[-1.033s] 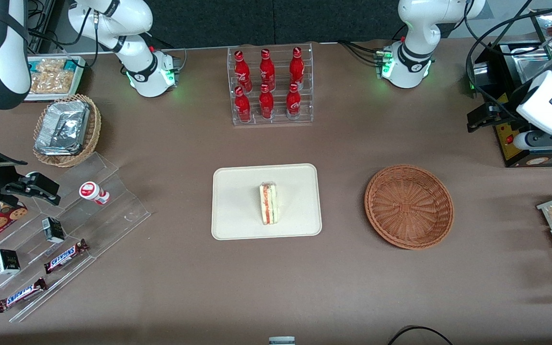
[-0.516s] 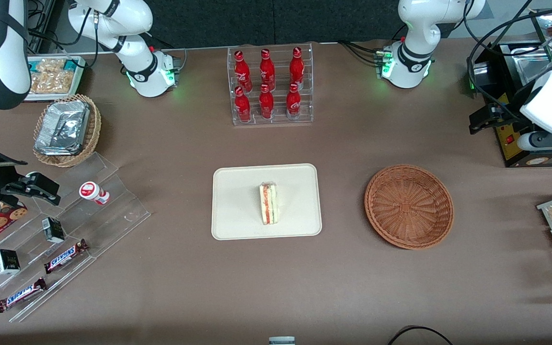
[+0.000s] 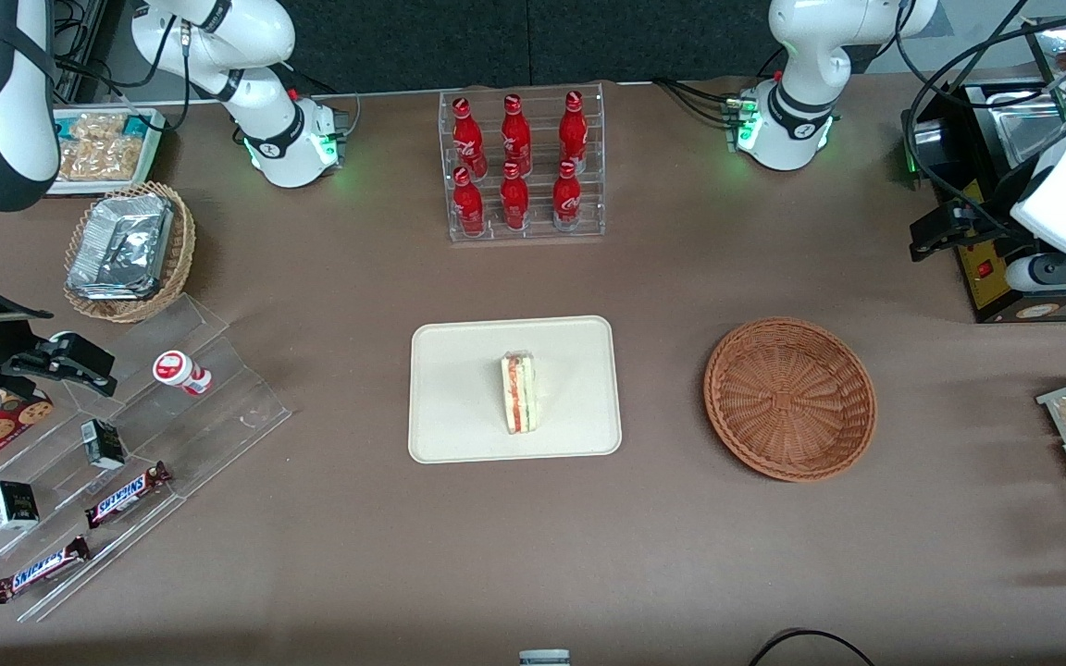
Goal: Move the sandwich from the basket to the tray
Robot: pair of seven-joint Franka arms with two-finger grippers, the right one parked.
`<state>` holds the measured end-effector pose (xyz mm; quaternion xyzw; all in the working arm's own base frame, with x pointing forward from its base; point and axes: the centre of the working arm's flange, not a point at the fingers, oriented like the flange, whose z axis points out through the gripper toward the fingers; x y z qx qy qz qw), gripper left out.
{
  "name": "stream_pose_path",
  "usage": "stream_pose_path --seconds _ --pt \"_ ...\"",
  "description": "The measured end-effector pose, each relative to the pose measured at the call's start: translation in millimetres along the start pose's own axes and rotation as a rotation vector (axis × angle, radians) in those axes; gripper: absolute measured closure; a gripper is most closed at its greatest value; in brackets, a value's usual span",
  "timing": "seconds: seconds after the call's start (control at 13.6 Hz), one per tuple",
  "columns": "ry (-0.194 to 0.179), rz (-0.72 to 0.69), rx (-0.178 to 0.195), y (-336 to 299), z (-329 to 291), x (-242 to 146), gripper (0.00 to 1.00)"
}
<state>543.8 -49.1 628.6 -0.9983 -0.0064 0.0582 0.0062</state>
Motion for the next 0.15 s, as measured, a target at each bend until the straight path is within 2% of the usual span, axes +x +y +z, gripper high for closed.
stream_pose_path --seconds 0.15 --pt "0.0 0.032 0.004 -0.6 0.0 0.1 0.0"
